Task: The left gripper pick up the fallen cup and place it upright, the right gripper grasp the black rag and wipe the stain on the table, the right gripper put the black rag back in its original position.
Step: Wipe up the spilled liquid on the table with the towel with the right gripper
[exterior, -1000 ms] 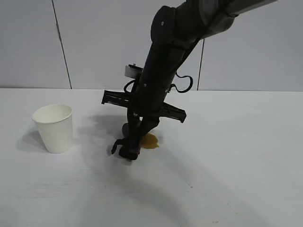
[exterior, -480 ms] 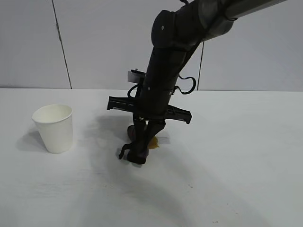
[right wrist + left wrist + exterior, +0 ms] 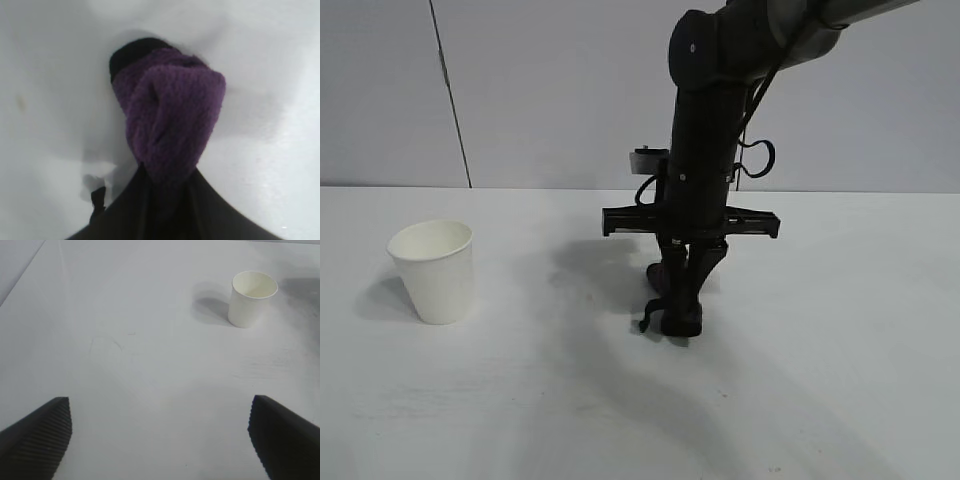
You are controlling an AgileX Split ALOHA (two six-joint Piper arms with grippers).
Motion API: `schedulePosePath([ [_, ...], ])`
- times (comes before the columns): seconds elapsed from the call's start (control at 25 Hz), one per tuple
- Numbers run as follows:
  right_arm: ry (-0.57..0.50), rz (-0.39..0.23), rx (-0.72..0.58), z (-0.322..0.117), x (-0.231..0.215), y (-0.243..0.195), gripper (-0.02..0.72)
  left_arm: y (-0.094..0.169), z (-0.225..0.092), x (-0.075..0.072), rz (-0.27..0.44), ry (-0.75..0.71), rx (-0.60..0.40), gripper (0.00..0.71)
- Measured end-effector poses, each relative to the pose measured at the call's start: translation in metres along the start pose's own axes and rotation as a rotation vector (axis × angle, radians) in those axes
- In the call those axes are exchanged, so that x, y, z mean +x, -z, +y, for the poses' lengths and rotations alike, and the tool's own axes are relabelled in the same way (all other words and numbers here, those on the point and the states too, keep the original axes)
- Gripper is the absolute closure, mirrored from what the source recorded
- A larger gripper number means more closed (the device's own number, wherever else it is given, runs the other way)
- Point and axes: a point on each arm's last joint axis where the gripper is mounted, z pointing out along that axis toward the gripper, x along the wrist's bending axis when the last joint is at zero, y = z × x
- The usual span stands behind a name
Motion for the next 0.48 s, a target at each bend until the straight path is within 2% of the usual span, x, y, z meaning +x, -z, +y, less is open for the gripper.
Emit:
schedulePosePath([
  [0.12, 0.0, -0.018, -0.027, 0.005, -0.002, 0.006, 0.611, 0.0, 0.0, 0.0, 0.0, 0.0, 0.0, 0.022],
  [0.24, -0.02, 0.014, -0.029, 0.006, 0.001, 0.008, 0.611, 0.0, 0.0, 0.0, 0.0, 0.0, 0.0, 0.022],
  [0.48, -0.07, 0.152, -0.058, 0.008, 0.02, 0.004, 0.611, 0.0, 0.0, 0.0, 0.0, 0.0, 0.0, 0.022],
])
